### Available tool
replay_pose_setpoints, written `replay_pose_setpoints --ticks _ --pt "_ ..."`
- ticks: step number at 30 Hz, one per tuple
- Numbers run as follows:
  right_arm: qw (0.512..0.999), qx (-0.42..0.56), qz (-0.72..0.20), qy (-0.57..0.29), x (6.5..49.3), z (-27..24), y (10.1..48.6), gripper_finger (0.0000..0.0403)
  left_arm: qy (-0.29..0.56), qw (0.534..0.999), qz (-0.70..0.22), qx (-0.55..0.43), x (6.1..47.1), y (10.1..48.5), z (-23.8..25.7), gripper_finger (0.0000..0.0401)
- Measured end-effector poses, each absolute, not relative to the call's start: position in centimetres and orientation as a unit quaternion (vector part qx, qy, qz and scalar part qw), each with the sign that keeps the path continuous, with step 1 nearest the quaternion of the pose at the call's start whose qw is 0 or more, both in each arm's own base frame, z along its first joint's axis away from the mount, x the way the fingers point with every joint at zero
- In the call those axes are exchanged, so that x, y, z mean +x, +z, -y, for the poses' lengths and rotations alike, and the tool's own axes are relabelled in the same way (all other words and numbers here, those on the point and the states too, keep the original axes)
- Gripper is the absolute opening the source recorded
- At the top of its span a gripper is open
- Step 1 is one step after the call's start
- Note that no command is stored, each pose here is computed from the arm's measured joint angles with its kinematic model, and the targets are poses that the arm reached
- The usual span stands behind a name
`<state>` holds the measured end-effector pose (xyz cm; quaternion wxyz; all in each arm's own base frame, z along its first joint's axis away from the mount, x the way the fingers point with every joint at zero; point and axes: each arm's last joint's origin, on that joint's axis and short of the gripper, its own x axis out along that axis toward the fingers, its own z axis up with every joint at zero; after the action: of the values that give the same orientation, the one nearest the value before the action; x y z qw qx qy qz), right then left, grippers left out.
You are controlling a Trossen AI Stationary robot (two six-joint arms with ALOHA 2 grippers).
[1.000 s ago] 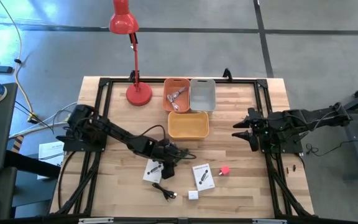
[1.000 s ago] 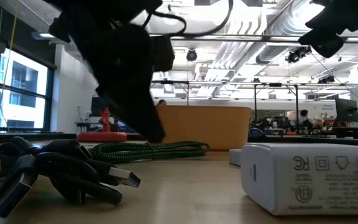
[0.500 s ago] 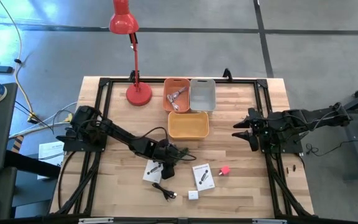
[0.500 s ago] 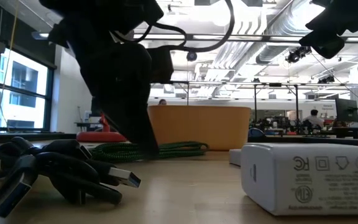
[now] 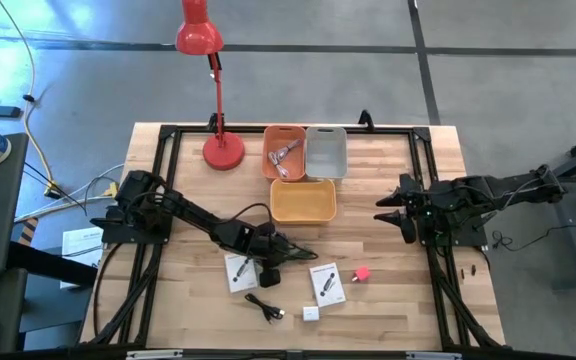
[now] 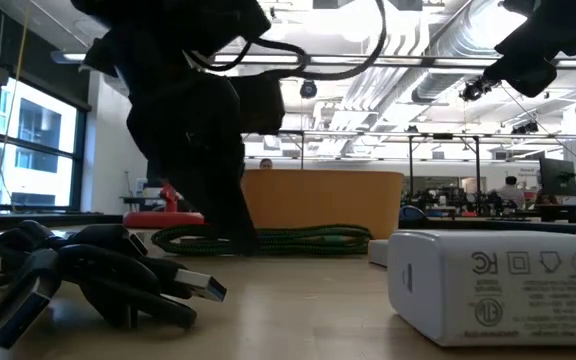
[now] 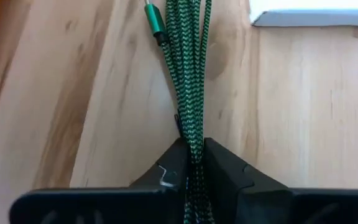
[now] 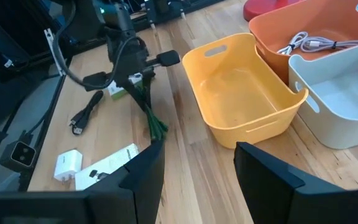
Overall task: Pick and place items into bin
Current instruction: Put the green charger cable into the orange bin
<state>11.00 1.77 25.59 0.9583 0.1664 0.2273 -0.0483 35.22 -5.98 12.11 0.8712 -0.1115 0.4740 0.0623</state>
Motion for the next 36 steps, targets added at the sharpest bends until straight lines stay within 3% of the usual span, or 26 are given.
replay_pose_setpoints --ticks 5,10,19,27,36 --pt "0.958 0.166 -0.228 -0.049 11.0 -1.8 25.6 0.0183 0.021 0.893 -0.445 -0.065 37.2 14.6 6.4 0.0006" --pt "0.958 0.166 -0.230 -0.049 11.0 -1.8 25.5 0.0183 0.002 0.894 -0.448 -0.013 38.7 17.7 6.6 0.0012" --pt "0.958 0.167 -0.225 -0.064 11.0 -1.7 25.6 0.0183 0.027 0.884 -0.457 0.091 40.5 25.2 5.4 0.0004" --pt "0.953 0.193 -0.221 -0.078 11.0 -1.6 25.6 0.0183 0.146 0.867 -0.467 0.100 40.6 30.9 -1.9 0.0002" --pt "0.950 0.201 -0.202 -0.130 11.0 -1.3 25.6 0.0183 0.236 0.848 -0.474 0.011 38.4 31.4 -13.1 0.0001"
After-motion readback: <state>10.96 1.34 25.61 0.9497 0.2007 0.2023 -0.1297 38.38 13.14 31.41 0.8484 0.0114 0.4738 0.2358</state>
